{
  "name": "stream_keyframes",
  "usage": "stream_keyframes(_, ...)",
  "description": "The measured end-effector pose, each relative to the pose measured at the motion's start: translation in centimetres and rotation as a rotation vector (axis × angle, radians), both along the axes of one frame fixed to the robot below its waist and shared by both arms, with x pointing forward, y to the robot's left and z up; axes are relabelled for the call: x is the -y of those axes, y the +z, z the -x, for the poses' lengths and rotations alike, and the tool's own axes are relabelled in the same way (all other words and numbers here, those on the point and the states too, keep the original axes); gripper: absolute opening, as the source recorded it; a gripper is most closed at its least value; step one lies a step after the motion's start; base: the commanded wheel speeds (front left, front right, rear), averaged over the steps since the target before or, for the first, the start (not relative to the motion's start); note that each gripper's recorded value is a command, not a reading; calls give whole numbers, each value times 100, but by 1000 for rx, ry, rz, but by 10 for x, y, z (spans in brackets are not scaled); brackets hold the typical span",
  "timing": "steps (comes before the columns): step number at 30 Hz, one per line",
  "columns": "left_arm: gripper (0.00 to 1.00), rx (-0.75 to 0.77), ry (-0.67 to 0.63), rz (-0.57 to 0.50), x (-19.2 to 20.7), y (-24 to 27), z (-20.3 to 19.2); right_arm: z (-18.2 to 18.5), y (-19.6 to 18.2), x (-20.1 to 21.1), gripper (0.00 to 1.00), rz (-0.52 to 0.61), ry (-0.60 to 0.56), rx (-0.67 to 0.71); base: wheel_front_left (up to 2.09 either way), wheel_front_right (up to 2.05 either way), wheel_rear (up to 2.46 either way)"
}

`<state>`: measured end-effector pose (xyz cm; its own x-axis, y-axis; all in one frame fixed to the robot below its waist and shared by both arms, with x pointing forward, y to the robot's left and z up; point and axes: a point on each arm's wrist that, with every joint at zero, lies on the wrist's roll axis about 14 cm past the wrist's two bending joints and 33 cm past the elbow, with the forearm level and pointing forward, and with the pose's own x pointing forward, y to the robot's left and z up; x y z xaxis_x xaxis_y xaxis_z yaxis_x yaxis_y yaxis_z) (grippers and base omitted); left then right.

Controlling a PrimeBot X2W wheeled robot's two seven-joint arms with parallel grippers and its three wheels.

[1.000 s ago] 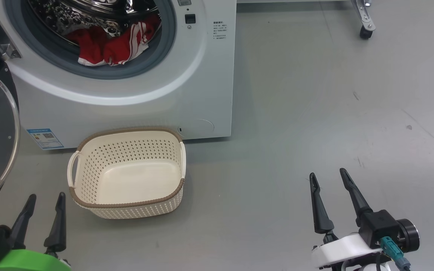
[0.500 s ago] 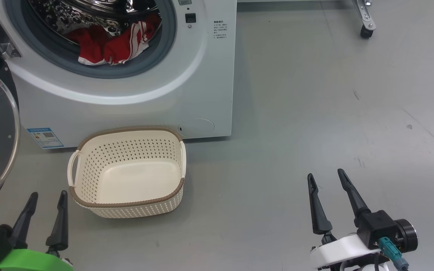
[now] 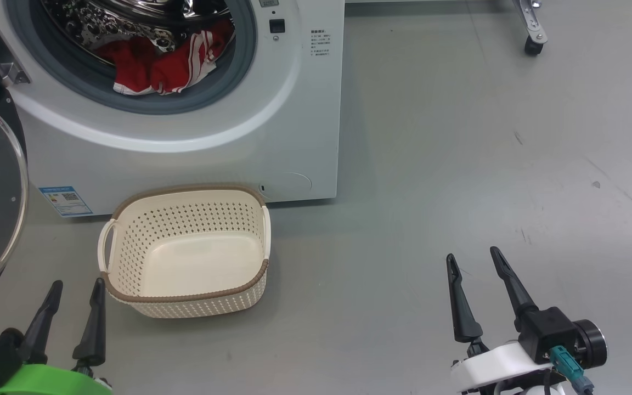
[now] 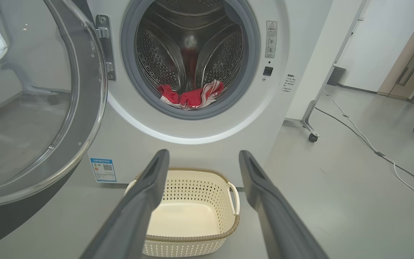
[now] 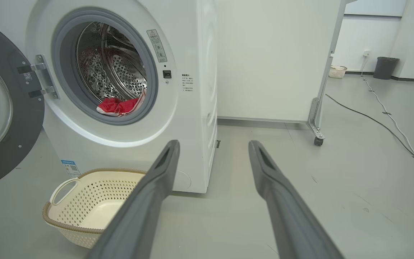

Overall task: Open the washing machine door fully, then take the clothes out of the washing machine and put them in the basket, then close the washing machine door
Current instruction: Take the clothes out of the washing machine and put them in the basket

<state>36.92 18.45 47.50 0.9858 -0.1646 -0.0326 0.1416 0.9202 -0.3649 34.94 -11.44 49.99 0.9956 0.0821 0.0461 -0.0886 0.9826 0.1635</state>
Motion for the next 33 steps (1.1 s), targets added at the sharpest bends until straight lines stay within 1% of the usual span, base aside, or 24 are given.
stream_keyframes(8,100,17,-13,19,5,6,0,0,-1,0,100,1,1,-2,30,-30,0)
stream_keyframes(17,100,22,-7,23,3,8,1,0,-1,-1,100,1,5,-2,65,-65,0)
stream_keyframes(33,100,21,-13,15,2,8,5,1,-2,-4,100,2,13,-7,113,-113,0)
